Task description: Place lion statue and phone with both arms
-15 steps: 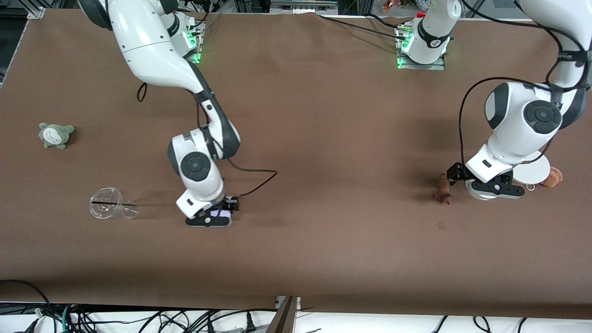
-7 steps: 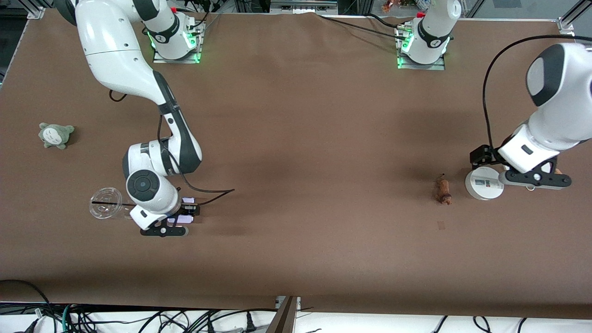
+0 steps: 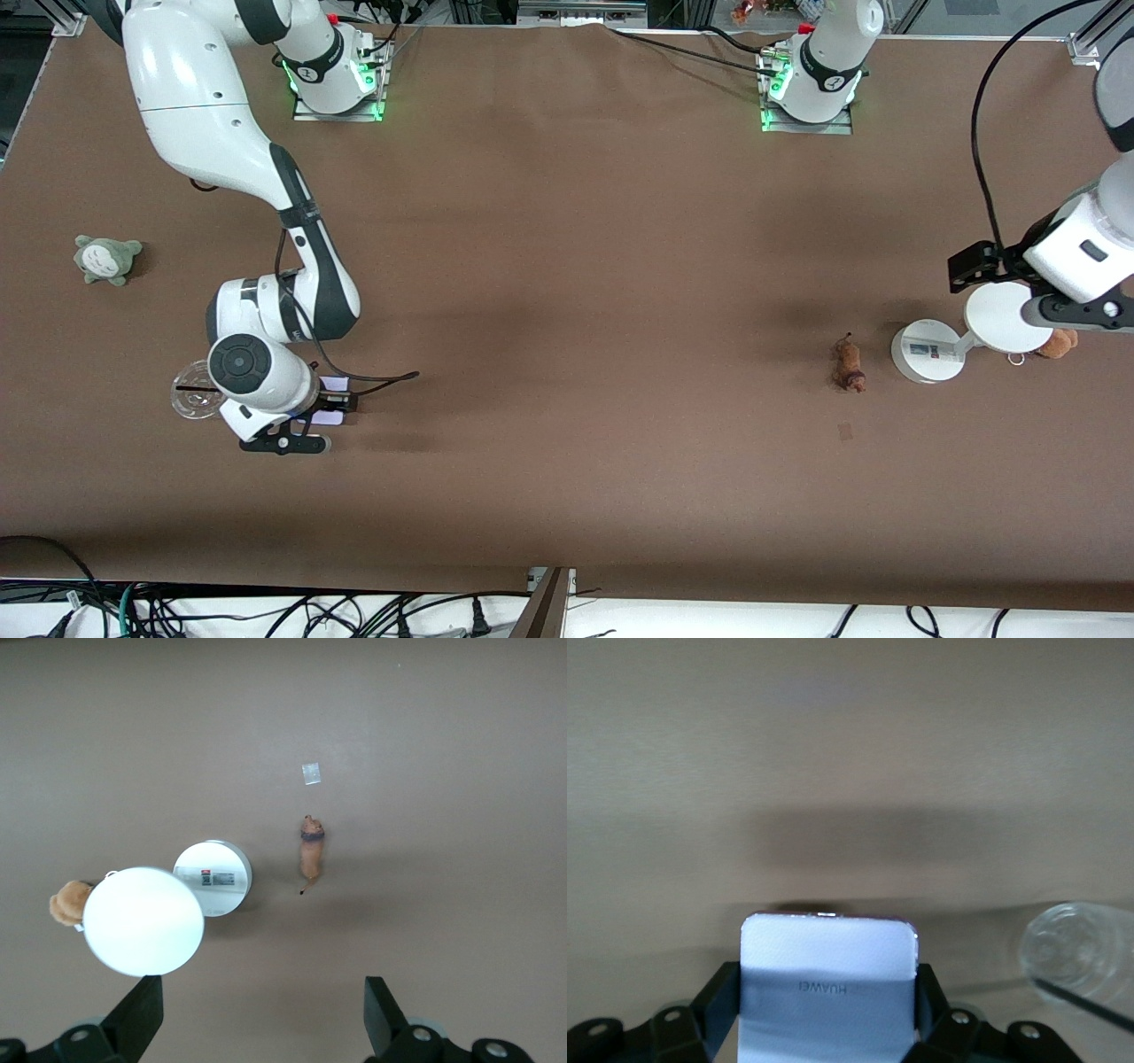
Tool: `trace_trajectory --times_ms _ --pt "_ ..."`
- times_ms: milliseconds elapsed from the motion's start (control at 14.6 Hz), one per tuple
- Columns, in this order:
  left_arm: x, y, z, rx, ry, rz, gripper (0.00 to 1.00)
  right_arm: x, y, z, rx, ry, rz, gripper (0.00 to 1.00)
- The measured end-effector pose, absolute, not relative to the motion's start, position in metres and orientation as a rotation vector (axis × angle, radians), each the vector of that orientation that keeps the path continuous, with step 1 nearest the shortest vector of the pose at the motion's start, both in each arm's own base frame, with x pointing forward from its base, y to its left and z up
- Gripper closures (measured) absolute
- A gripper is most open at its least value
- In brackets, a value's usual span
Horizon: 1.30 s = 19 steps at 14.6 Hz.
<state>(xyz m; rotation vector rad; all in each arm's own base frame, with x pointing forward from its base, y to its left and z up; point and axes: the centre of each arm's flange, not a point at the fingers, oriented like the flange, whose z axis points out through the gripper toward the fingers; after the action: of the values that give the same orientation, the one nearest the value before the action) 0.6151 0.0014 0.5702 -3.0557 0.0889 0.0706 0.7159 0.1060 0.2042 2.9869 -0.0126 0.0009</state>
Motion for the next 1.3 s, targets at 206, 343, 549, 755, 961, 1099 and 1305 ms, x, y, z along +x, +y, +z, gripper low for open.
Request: trace_trajectory --times_ms 206,343,549,755,961,1099,1305 --pt "0.616 0.024 0.583 -3.057 0.031 0.036 0.00 0.717 0.094 0.204 2.987 -0.020 -0.004 0.17" --pt "0.616 0.032 0.589 -3.063 0.003 0.017 0.00 0.717 0.093 0.204 2.987 -0.022 -0.001 0.17" --pt "0.614 0.056 0.593 -3.134 -0.080 0.006 0.00 0.717 0.092 0.201 2.989 -0.012 0.008 0.17" --pt "0.608 0.067 0.593 -3.152 -0.116 0.025 0.00 0.718 0.086 0.193 2.990 0.009 0.016 0.17" --pt "0.588 0.057 0.600 -3.143 -0.105 0.037 0.00 0.719 0.082 0.188 2.992 0.028 0.034 0.17" --pt "0.572 0.052 0.603 -3.134 -0.102 0.042 0.00 0.720 0.083 0.188 2.993 0.032 0.043 0.17" --pt "0.564 0.046 0.603 -3.127 -0.093 0.013 0.00 0.723 0.084 0.192 2.996 0.047 0.069 0.00"
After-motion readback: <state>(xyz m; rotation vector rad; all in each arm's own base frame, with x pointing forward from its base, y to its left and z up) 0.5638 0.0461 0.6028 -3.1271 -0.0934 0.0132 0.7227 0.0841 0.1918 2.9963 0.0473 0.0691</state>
